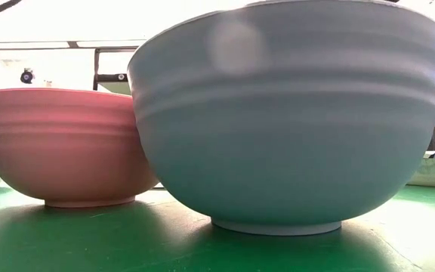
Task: Place and stack bowls onto a shelf
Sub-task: Stack the white patterned bowl on top of the other white patterned bowl on the shelf
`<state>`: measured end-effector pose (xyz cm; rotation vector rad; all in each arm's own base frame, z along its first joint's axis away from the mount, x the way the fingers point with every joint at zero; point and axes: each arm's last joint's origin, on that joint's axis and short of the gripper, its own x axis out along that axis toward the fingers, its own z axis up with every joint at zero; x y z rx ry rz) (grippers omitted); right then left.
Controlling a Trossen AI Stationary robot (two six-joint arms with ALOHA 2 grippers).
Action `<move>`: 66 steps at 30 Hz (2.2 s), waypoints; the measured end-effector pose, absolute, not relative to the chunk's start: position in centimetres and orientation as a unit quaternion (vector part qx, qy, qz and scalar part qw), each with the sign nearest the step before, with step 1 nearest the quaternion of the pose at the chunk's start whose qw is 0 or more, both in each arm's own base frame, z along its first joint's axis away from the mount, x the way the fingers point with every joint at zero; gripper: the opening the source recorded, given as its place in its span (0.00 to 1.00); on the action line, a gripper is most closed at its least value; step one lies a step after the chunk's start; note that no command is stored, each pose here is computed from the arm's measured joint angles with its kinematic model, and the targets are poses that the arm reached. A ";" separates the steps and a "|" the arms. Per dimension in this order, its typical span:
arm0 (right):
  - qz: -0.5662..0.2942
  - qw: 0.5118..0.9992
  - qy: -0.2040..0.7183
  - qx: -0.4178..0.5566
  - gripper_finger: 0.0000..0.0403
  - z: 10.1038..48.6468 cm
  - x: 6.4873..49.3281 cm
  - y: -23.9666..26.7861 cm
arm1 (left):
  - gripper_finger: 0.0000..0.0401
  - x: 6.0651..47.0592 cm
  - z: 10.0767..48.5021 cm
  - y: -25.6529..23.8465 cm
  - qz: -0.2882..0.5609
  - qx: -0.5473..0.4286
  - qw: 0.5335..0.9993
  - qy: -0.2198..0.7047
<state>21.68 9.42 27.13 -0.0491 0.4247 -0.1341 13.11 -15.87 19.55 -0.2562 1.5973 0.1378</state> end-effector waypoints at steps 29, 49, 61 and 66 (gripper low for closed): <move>-0.067 0.975 0.210 -0.023 0.17 27.1 21.7 9.4 | 0.03 12.1 19.1 -15.5 0.086 -0.081 0.676 0.728; -0.064 0.975 0.211 -0.037 0.17 27.1 21.7 9.4 | 0.00 13.9 32.6 -14.6 0.166 0.011 0.818 0.550; -0.039 0.973 0.222 -0.050 0.17 27.0 21.6 9.5 | 0.00 15.7 36.6 -10.2 0.225 0.073 0.868 0.436; -0.034 0.971 0.223 -0.076 0.17 27.0 21.6 9.5 | 0.00 17.2 38.2 -7.1 0.271 0.137 0.858 0.414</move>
